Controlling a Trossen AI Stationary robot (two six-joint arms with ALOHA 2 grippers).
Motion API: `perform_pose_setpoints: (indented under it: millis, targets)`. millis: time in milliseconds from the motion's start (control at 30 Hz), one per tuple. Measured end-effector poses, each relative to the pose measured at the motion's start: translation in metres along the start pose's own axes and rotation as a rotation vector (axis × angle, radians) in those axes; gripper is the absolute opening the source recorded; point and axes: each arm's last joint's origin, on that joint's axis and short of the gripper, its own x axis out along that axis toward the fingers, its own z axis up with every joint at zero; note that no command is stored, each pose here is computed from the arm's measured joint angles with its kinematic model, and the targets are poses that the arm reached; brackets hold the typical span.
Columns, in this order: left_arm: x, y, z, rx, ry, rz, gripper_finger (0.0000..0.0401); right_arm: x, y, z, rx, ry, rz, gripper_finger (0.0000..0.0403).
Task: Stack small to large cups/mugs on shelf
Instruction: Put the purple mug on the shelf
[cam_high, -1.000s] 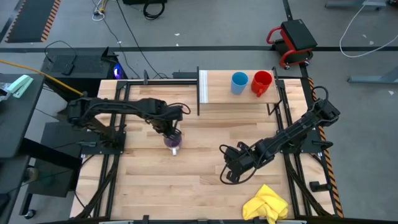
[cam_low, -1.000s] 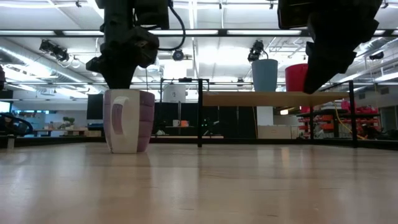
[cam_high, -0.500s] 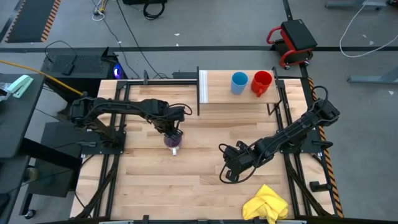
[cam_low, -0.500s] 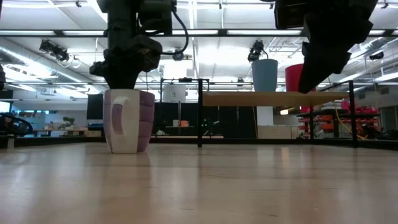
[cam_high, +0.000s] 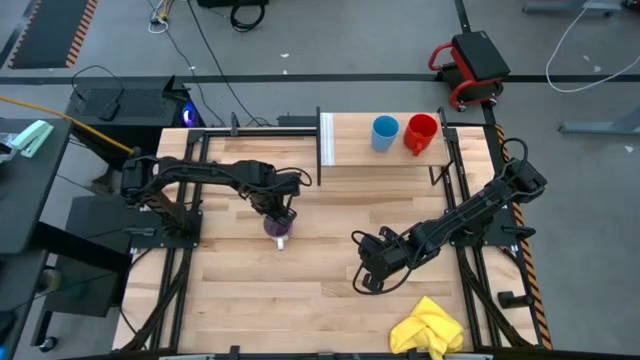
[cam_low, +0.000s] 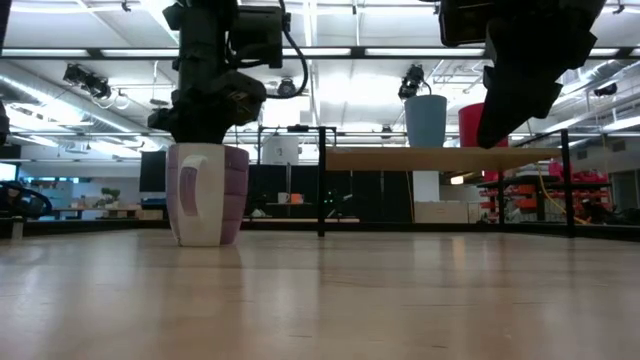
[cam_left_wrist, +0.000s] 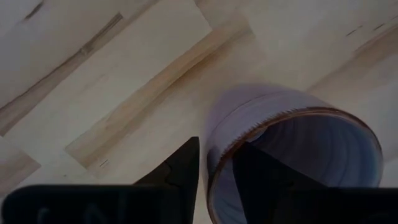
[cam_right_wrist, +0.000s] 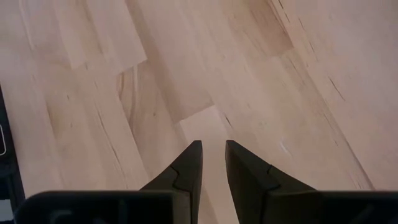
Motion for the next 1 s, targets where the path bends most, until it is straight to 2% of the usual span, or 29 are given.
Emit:
perform_pose_setpoints:
  millis: [167, 467, 800, 1000]
  targets:
    - [0.0, 0.0, 0.0, -0.001, 0.0, 0.0, 0.0081, 0.0, 0.0, 0.0, 0.0, 0.0, 0.0, 0.0077]
    - [0.0, 0.0, 0.0, -0.005, -0.002, 0.0, 0.002, 0.0, 0.0, 0.0, 0.0, 0.001, 0.0, 0.0077]
    - [-0.002, -0.002, -0.001, -0.007, 0.053, -0.054, 0.0021, 0.0, 0.0, 0.0, 0.0, 0.017, 0.013, 0.0069]
    - [-0.03, -0.018, 0.006, 0.039, 0.007, -0.136, 0.0018, 0.0, 0.001, -0.001, 0.0, 0.021, 0.017, 0.0056]
